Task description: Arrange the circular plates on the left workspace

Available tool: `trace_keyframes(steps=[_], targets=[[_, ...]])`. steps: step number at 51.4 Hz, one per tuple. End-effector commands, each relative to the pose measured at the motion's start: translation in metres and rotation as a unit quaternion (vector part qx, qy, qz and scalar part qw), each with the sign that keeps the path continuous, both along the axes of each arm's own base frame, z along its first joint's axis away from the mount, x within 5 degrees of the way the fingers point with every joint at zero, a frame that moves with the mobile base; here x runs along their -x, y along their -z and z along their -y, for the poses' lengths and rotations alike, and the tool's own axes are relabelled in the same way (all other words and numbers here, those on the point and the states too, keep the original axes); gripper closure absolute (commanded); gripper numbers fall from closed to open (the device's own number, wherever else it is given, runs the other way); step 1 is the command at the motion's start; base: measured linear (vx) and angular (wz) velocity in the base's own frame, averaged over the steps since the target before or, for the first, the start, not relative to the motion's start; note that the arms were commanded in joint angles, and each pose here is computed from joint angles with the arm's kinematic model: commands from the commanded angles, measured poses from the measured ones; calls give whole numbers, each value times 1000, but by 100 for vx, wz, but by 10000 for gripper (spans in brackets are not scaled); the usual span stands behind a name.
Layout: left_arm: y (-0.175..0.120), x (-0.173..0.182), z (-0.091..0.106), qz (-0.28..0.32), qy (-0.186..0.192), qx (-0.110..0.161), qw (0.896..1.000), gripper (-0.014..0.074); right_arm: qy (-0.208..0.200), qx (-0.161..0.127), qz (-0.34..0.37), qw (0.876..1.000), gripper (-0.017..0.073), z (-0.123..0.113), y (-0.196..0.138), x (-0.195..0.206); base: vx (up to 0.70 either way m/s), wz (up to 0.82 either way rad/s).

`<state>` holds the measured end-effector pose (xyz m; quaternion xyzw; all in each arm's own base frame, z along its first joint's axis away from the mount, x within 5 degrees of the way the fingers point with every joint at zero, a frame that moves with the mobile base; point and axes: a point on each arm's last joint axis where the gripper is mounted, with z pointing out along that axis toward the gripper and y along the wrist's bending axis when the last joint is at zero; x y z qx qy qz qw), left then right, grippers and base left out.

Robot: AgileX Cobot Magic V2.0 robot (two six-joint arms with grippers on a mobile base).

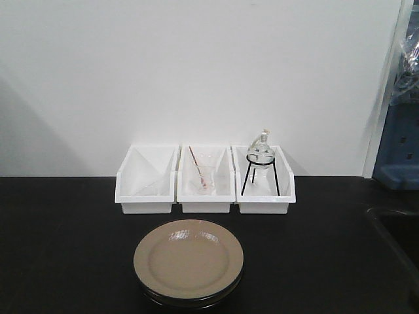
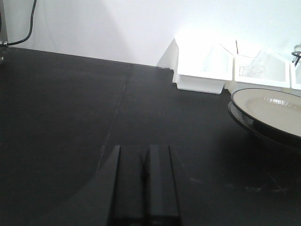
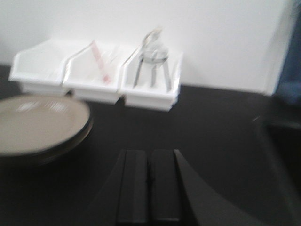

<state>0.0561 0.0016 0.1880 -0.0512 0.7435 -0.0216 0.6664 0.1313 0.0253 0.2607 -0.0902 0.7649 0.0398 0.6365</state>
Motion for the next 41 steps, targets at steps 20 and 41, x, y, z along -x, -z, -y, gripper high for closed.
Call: trace_keyframes(steps=[20,41], targets=[[0,-1,0,31,-1,3,1000,594,103,-45,7,994,563,27,82,73,0,0],[0,-1,0,28,0,3,1000,594,104,-44,10,994,563,27,83,76,0,0]])
